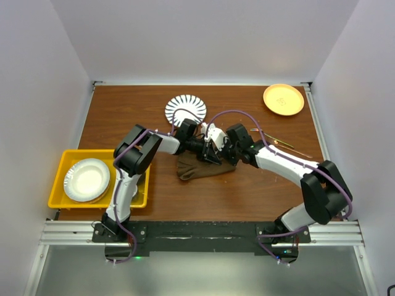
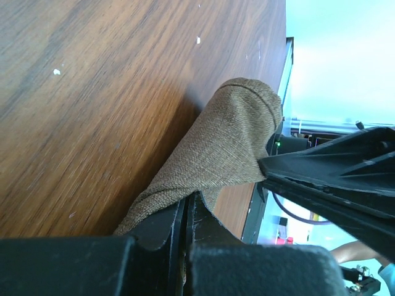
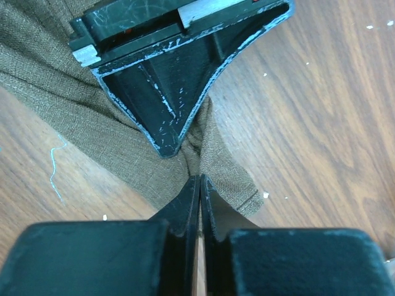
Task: Fold the napkin into a case and place the utensils inside
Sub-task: Stuff the top corner of the smaller-rectangle-folded napkin at the center of the board.
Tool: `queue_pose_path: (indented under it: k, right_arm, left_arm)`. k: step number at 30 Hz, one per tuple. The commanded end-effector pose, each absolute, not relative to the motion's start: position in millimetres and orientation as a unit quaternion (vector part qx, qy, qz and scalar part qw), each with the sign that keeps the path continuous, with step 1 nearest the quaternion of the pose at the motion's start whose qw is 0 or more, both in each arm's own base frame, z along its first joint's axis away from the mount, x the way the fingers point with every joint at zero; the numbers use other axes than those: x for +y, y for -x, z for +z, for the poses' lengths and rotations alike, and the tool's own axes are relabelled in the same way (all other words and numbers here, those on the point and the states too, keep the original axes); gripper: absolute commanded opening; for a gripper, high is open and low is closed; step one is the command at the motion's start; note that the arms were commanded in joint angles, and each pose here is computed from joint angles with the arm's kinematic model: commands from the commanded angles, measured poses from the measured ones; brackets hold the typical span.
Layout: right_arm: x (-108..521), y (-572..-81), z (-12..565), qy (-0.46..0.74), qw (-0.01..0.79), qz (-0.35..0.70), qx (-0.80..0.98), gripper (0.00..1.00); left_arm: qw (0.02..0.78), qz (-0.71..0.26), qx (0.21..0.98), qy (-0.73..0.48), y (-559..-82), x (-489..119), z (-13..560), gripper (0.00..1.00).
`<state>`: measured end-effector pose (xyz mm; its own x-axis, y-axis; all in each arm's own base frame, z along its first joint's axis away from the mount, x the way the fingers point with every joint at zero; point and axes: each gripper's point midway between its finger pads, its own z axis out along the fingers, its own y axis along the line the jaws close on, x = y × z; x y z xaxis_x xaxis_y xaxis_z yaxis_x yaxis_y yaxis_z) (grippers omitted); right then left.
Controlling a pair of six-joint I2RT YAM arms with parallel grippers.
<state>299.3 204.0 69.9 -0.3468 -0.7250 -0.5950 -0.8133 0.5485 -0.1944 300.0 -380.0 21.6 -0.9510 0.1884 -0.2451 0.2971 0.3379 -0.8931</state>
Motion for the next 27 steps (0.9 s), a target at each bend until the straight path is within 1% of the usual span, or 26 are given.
queue_pose_path:
  k: [1,2,5,6,7,12,15,18,19,20,21,25,27]
  right_arm:
    - [210.1,-293.1,65.2,0.482,0.311,0.090,0.814,0.11]
    - [210.0,-292.6,63.9,0.483,0.309,0.091,0.815,0.14]
    - [211.8,-290.5,60.8,0.489,0.300,0.097,0.813,0.19]
    - [213.0,-290.1,60.4,0.491,0.299,0.099,0.812,0.23]
    - [212.7,-290.7,58.5,0.492,0.296,0.098,0.813,0.25]
    - [211.3,-297.2,51.8,0.493,0.292,0.084,0.815,0.26]
    - [206.4,-306.8,45.0,0.489,0.293,0.059,0.819,0.24]
    - [203.3,-311.7,36.6,0.489,0.289,0.043,0.822,0.17]
    - [202.2,-312.5,34.6,0.489,0.288,0.038,0.823,0.12]
    - [200.5,-313.4,32.9,0.488,0.287,0.034,0.824,0.03]
    - [200.1,-313.8,31.5,0.487,0.287,0.033,0.824,0.00]
    - [197.1,-312.3,26.5,0.490,0.285,0.028,0.823,0.00]
    - [193.5,-311.0,25.8,0.493,0.286,0.025,0.821,0.00]
  left_arm:
    - [0.043,-0.510,0.853,-0.103,-309.1,-364.6,-14.5,0.00]
    - [0.042,-0.510,0.853,-0.103,-308.6,-365.1,-15.4,0.00]
    - [0.042,-0.509,0.853,-0.103,-309.0,-365.3,-16.7,0.00]
    - [0.042,-0.509,0.853,-0.103,-309.2,-365.5,-16.9,0.00]
    - [0.044,-0.509,0.853,-0.103,-310.4,-365.2,-16.7,0.00]
    - [0.043,-0.512,0.851,-0.106,-310.2,-366.5,-16.1,0.00]
    - [0.046,-0.516,0.849,-0.109,-311.1,-367.7,-13.5,0.00]
    - [0.049,-0.523,0.843,-0.115,-312.0,-369.7,-8.9,0.00]
    - [0.050,-0.532,0.837,-0.117,-311.8,-371.5,-5.1,0.00]
    - [0.051,-0.535,0.835,-0.116,-312.8,-371.8,-2.7,0.00]
    - [0.055,-0.542,0.830,-0.121,-313.7,-373.6,2.4,0.00]
    - [0.062,-0.559,0.818,-0.117,-314.6,-374.7,16.7,0.00]
    - [0.075,-0.567,0.812,-0.115,-319.3,-371.5,29.1,0.07]
